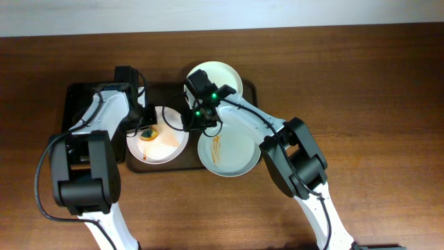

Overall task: Clean dirty plates on tray and stack at the side
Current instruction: 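Scrub the plate held by the right gripper with the sponge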

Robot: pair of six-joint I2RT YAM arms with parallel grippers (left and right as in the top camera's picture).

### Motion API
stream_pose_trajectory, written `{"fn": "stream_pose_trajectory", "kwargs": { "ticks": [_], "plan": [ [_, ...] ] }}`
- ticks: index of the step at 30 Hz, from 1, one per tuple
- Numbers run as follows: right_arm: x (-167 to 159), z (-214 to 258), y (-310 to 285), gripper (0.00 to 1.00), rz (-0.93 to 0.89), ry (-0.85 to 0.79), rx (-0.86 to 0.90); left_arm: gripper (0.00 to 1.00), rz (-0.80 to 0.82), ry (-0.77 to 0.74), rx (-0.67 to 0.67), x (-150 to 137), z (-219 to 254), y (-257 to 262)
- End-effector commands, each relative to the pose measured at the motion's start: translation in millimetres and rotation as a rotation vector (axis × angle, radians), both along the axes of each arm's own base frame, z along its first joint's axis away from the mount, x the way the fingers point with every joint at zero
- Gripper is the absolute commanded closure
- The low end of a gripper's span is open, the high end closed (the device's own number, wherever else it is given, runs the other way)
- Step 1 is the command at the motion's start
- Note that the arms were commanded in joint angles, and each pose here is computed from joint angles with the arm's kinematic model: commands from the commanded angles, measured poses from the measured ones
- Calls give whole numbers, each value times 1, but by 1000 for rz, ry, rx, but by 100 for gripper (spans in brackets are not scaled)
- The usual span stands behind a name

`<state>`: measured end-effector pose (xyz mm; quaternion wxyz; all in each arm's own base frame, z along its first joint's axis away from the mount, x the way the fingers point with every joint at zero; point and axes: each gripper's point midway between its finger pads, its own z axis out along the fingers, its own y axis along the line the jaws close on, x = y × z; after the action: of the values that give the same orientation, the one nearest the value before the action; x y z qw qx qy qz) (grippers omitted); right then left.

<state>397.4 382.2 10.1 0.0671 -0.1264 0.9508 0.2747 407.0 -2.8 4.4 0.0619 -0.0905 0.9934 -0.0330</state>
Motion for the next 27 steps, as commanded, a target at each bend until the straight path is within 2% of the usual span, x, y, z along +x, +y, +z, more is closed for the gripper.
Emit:
{"fn": "stream_pose_trajectory", "kwargs": {
  "ticks": [1, 3, 6, 10, 13, 15, 18, 23, 25, 27],
  "plan": [
    [-9, -2, 7, 96, 27, 20, 16, 99, 14, 151, -105, -31, -27, -19],
    [-9, -2, 7, 96, 27, 20, 17, 99, -43, 219, -276, -50, -19, -48],
    [-9, -2, 7, 96, 27, 19, 18, 99, -142, 227, -489, -59, -3, -85],
    [-9, -2, 7, 96, 27, 20, 18, 99, -165, 222, -490, -59, -3, -94],
    [-9, -1, 7, 96, 29, 22, 21, 99, -6, 242, -309, -53, -17, -64],
    [-9, -1, 7, 96, 29, 22, 21, 99, 175, 253, -18, -54, -28, -16],
    [-9, -1, 8, 96, 29, 22, 21, 99, 292, 235, 247, -58, -25, 30],
    [-9, -1, 8, 96, 29, 22, 21, 99, 253, 370, 441, -95, -8, 57],
    [-9, -1, 8, 96, 29, 21, 21, 99, 255, 363, 439, -93, -9, 57],
    [-9, -1, 8, 96, 29, 22, 21, 99, 254, 314, 356, -79, -17, 45]
  ]
}}
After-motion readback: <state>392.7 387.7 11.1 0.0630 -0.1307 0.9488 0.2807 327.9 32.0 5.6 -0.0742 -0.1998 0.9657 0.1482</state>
